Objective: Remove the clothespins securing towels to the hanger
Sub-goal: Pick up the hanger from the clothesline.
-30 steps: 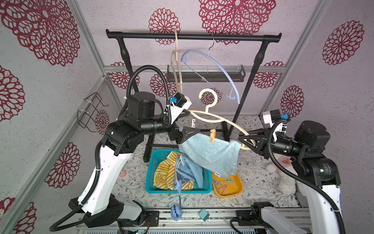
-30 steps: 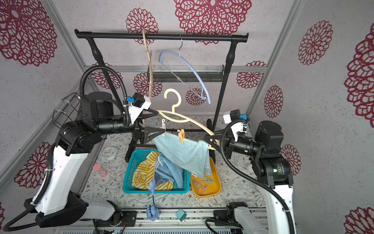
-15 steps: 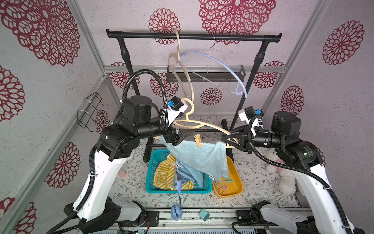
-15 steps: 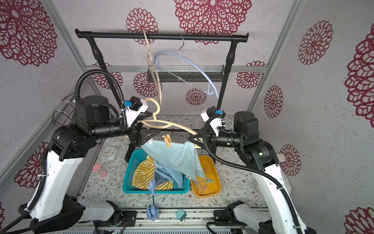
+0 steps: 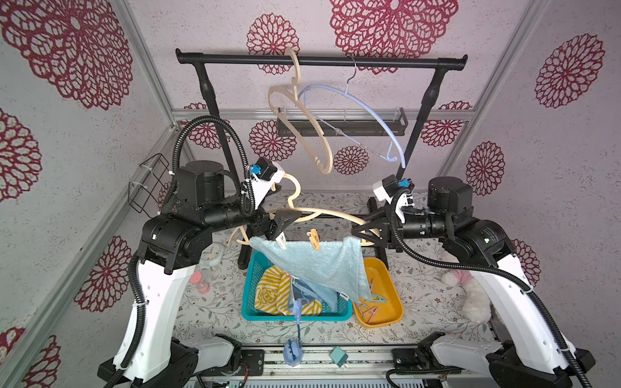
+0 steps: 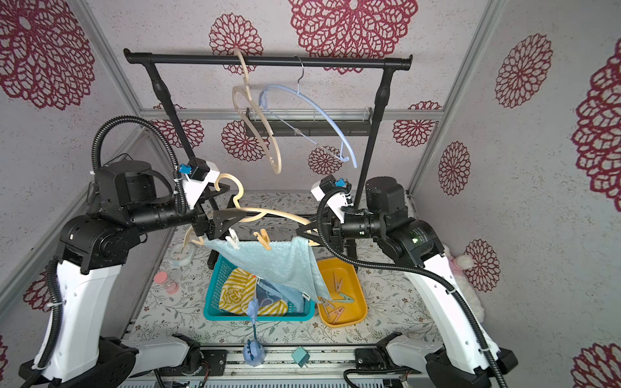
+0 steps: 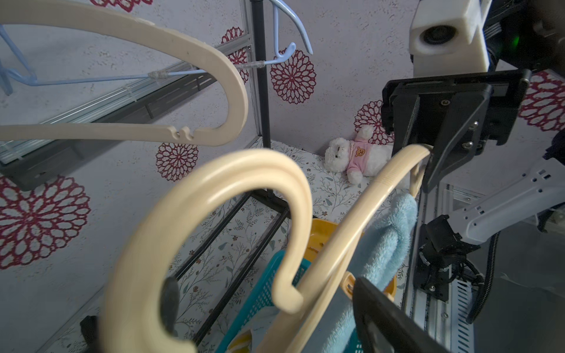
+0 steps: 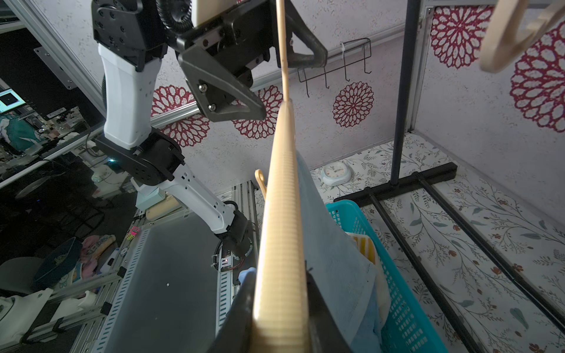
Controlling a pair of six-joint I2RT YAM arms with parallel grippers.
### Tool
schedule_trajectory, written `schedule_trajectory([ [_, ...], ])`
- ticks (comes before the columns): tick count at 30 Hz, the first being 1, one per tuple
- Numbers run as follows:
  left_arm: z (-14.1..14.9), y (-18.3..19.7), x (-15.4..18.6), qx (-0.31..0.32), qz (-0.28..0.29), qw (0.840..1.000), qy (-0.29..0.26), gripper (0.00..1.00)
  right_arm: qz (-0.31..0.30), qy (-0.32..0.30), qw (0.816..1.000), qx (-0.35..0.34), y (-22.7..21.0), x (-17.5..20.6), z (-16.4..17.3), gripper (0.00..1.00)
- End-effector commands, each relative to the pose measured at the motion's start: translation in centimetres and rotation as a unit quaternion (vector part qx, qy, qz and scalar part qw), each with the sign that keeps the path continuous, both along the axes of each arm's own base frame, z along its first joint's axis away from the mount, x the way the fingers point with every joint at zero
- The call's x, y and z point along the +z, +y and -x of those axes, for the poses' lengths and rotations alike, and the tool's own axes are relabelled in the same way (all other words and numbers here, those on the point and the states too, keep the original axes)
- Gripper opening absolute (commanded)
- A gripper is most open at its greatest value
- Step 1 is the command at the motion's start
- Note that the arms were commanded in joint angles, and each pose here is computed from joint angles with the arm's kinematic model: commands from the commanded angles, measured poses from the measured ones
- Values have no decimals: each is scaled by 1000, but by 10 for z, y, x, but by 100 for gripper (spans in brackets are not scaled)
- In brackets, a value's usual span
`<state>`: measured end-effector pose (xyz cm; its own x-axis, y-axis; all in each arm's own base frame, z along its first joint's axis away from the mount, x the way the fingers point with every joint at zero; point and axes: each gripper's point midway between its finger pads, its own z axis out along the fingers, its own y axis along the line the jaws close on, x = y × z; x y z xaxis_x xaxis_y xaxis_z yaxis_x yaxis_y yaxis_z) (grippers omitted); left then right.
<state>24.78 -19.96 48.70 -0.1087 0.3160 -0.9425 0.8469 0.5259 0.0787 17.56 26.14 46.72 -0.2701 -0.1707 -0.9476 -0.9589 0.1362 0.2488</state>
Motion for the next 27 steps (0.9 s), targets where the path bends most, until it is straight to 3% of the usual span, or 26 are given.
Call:
schedule_trajectory([
  [1, 10, -5, -10, -45, 8, 999, 29, 90, -46, -78, 995, 36, 0, 42, 16, 0],
  [6, 16, -3, -12, -63, 28, 997, 46, 84, -48, -84, 994, 48, 5, 51, 11, 0],
  [10, 16, -1, -7, -62, 37, 996, 43, 59, -46, -83, 994, 50, 10, 51, 4, 0],
  [18, 18, 0, 1, -65, 48, 996, 26, 32, -41, -82, 995, 29, 11, 39, -7, 0],
  [21, 15, -1, -2, -64, 50, 996, 32, 3, -43, -80, 996, 19, 12, 35, -12, 0],
  [24, 13, -1, -4, -63, 53, 996, 35, 0, -48, -74, 996, 13, 12, 31, -14, 0],
  [25, 12, -2, -6, -61, 53, 996, 37, 0, -48, -72, 996, 11, 13, 28, -16, 5],
  [27, 11, -2, -9, -61, 53, 996, 39, 0, -48, -68, 996, 0, 13, 23, -20, 29],
])
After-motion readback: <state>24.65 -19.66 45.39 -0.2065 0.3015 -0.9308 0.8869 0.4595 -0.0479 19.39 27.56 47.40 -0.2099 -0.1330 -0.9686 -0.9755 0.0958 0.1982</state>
